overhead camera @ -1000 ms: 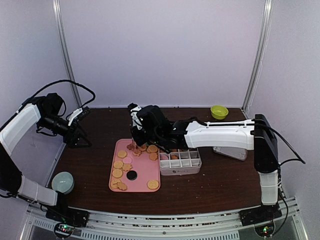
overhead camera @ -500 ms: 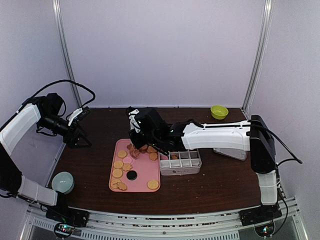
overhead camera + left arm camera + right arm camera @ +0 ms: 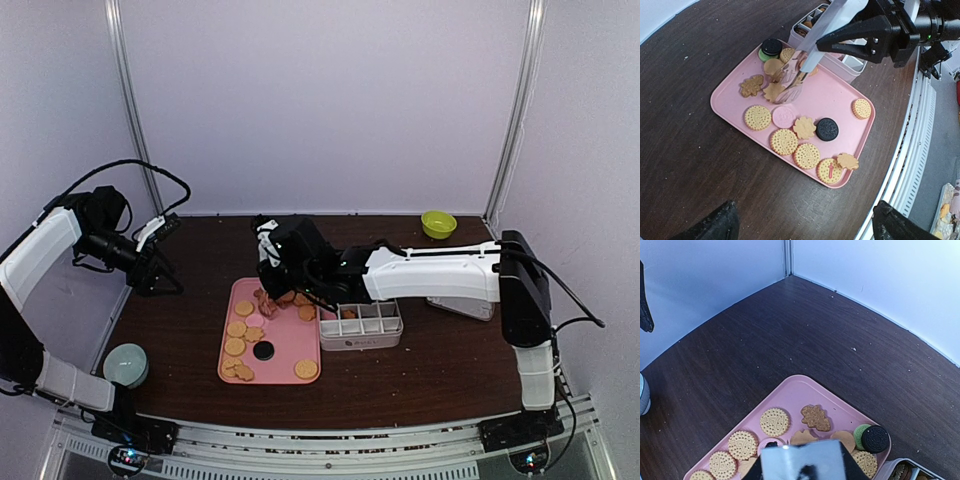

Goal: Pack the cookies
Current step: Pick up the fake cookies from the plate, then place the fake cookies in the empty pocket of the box.

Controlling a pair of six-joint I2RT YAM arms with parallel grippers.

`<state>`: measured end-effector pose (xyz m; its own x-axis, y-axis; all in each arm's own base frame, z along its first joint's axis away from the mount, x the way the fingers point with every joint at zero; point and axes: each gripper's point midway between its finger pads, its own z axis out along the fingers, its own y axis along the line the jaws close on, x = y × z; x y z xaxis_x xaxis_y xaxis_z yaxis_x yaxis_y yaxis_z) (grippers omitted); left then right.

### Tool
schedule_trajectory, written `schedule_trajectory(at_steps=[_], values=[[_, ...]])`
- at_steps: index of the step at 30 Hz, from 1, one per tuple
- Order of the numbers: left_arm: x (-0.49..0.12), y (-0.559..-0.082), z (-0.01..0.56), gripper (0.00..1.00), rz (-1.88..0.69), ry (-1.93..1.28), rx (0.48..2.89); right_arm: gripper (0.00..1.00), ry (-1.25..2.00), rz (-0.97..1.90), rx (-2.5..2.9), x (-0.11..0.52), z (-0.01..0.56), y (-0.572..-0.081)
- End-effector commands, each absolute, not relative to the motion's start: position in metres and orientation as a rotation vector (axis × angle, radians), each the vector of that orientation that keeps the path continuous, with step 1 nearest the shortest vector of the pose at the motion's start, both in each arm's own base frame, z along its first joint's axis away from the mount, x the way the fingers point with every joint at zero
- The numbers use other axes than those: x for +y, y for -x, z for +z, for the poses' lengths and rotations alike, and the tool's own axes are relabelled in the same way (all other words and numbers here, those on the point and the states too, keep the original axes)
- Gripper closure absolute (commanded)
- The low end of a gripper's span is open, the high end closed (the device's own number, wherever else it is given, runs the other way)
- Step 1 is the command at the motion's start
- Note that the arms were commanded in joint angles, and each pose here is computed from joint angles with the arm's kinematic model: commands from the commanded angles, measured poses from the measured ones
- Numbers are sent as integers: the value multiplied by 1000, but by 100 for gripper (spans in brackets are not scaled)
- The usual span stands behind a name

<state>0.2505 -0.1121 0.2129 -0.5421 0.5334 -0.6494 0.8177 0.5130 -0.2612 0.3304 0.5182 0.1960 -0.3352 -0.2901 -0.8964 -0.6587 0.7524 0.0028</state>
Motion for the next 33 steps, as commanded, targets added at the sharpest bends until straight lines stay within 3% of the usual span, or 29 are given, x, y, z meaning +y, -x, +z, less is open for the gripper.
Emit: schedule_trajectory(at_steps=[1, 9, 14, 23, 33], values=[[-113, -252, 222, 5, -768, -1112, 2225, 81, 674, 493, 1854, 513, 245, -327], [-113, -254, 224, 5, -767, -1107, 2223, 81, 644, 461, 1781, 475, 300, -318], [-112, -255, 224, 5, -763, -1107, 2224, 81, 614, 402, 1794, 420, 305, -307], [-114, -258, 228, 5, -773, -1101, 2215, 80, 584, 283, 1877, 333, 277, -281], [-114, -256, 227, 6, -775, -1101, 2216, 79, 575, 252, 1927, 311, 255, -271]])
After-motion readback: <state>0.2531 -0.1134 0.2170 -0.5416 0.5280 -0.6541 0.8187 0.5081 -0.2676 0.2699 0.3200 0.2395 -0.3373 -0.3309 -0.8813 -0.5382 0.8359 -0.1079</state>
